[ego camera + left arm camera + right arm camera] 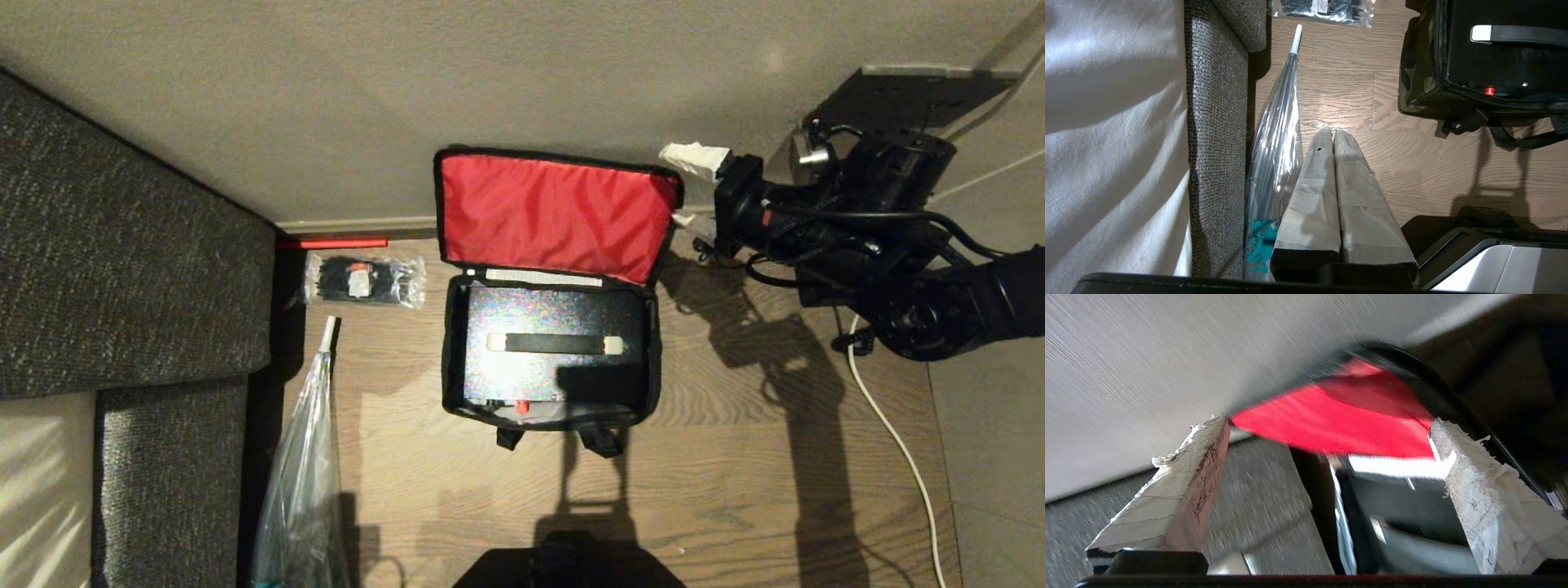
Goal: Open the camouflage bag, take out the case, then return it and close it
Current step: Open the top of the storage box, then grip the handle
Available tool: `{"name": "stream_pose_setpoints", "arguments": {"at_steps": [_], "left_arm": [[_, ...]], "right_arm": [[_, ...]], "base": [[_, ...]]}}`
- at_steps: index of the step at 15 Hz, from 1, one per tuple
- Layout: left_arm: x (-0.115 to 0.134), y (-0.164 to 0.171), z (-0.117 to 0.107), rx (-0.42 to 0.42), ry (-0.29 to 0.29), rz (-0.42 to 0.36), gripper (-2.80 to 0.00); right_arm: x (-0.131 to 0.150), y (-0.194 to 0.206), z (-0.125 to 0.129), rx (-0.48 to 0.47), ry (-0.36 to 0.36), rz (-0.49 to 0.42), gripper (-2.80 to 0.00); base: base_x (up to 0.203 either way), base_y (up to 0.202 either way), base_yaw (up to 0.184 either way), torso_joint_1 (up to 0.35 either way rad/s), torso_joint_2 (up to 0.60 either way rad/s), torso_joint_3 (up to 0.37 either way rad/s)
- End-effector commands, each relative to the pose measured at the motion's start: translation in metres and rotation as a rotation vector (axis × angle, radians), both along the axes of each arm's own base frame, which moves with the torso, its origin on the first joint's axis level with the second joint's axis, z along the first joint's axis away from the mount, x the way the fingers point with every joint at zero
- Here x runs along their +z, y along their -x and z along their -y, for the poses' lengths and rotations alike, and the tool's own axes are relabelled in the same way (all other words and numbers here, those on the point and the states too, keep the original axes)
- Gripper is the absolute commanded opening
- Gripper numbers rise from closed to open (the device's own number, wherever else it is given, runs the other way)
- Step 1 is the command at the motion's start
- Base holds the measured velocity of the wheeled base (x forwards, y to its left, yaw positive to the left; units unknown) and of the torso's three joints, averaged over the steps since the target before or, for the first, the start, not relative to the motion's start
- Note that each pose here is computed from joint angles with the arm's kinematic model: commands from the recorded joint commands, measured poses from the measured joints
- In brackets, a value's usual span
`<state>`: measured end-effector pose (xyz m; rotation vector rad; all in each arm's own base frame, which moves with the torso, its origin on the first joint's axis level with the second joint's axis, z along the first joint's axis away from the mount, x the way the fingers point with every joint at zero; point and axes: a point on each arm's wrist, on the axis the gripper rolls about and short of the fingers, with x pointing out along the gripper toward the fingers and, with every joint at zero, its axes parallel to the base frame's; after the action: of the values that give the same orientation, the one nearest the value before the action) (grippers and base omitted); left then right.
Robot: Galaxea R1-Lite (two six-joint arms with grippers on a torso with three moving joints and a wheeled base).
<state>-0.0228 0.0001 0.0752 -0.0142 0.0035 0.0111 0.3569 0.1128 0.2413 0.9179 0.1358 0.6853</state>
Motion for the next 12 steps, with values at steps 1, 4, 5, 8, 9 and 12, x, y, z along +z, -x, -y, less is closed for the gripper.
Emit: {"name": "stream_pose_setpoints", "arguments": {"at_steps": [1,4,5,8,9,12], "left_arm": [[-0.001,0.0,0.0,0.001,0.0,-0.001,-2.8],[-0.001,0.0,0.0,0.001,0.001,-0.001,-2.8],[-0.001,0.0,0.0,0.001,0.001,-0.001,-2.8],[-0.001,0.0,0.0,0.001,0.0,-0.001,-2.8],[-0.001,0.0,0.0,0.001,0.0,-0.001,-2.8],[-0.001,0.0,0.0,0.001,0.0,-0.001,-2.8]], "right_arm": [[-0.006,0.02,0.005,0.031,0.015,-0.024,-2.8],[-0.008,0.057,0.014,0.144,0.045,-0.043,-2.8],[-0.012,0.072,0.018,0.167,0.053,-0.063,-2.8],[-0.026,0.131,0.033,0.224,0.105,-0.099,-2.8],[-0.027,0.147,0.038,0.218,0.15,-0.083,-2.8],[-0.05,0.199,0.057,0.063,0.528,-0.039,-2.8]], "base": [[0.0,0.0,0.0,0.0,0.0,0.0],[0.0,0.0,0.0,0.0,0.0,0.0],[0.0,0.0,0.0,0.0,0.0,0.0],[0.0,0.0,0.0,0.0,0.0,0.0],[0.0,0.0,0.0,0.0,0.0,0.0],[0.0,0.0,0.0,0.0,0.0,0.0]]}}
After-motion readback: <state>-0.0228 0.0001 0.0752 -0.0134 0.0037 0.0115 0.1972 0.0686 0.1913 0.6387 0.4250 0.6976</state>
